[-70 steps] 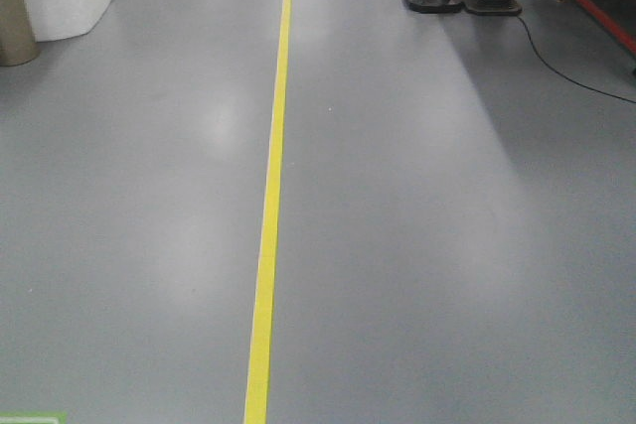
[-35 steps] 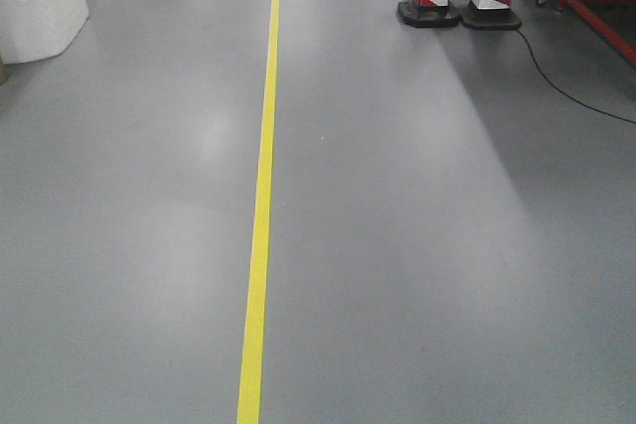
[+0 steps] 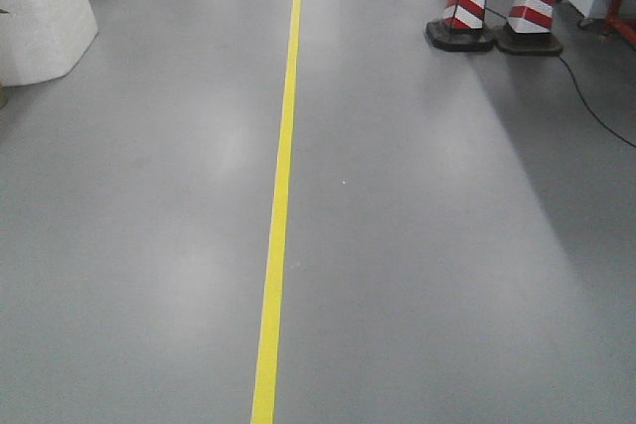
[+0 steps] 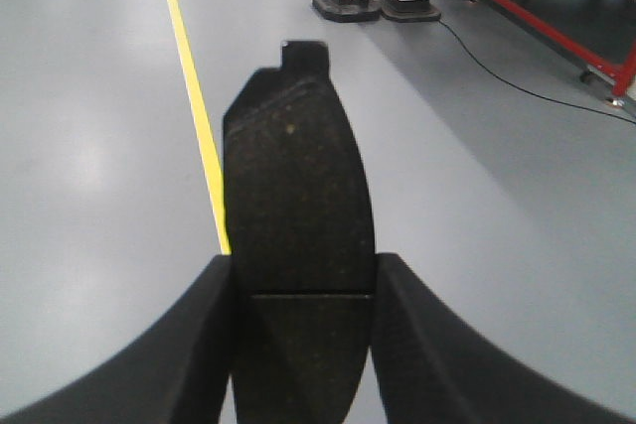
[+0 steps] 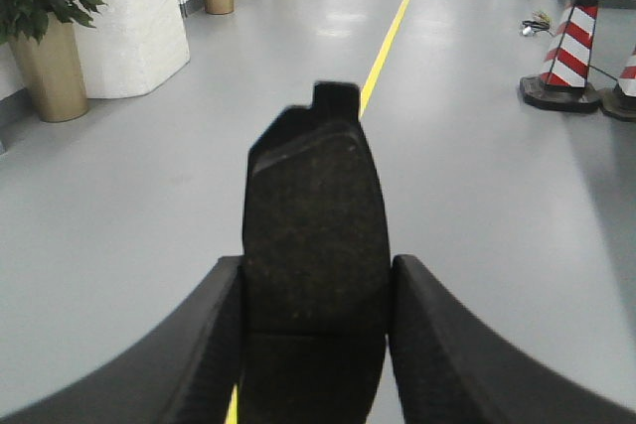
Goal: Move and align brake pads A on conveyor
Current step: 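Drive along the yellow floor line past the striped cones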
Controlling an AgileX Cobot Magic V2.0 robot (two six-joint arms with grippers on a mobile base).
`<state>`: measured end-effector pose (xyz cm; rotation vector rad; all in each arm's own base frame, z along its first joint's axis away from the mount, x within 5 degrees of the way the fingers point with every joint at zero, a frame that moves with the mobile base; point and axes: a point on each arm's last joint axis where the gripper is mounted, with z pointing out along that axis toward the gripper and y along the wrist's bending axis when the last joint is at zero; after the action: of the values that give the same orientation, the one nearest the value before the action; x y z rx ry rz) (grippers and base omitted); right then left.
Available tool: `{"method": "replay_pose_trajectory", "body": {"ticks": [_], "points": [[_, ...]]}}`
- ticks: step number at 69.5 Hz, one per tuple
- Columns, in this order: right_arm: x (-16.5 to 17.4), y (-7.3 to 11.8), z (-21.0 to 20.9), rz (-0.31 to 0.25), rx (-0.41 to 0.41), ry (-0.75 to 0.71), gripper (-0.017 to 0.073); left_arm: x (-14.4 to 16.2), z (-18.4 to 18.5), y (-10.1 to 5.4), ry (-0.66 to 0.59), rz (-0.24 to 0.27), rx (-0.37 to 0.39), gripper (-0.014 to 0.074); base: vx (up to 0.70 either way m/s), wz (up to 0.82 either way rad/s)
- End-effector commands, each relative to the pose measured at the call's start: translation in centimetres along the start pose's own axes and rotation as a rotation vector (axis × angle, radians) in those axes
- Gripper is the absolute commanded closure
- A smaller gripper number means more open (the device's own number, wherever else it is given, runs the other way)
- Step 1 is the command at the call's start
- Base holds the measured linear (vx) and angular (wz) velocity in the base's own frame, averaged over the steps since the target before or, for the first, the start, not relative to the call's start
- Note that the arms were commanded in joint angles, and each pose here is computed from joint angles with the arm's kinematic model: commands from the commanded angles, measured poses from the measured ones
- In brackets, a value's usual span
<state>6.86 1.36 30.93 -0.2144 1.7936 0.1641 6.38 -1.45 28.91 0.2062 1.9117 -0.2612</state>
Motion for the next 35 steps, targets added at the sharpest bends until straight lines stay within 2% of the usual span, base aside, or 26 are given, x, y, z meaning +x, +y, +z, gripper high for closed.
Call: {"method": "replay_pose_trajectory", "body": {"ticks": [1,35], "points": [[-1.63,0.08,-0.33,-0.018,-0.009,-0.110,0.0564,-1.53,-0.39,-0.36,-0.100,0.003,0.038,0.0600,0.63,0.10],[-1.63,0.08,-0.33,-0.018,-0.009,-0.110,0.0564,-1.53,-0.39,-0.36,-0.100,0.003,0.038,0.0600,0.65,-0.02]]}}
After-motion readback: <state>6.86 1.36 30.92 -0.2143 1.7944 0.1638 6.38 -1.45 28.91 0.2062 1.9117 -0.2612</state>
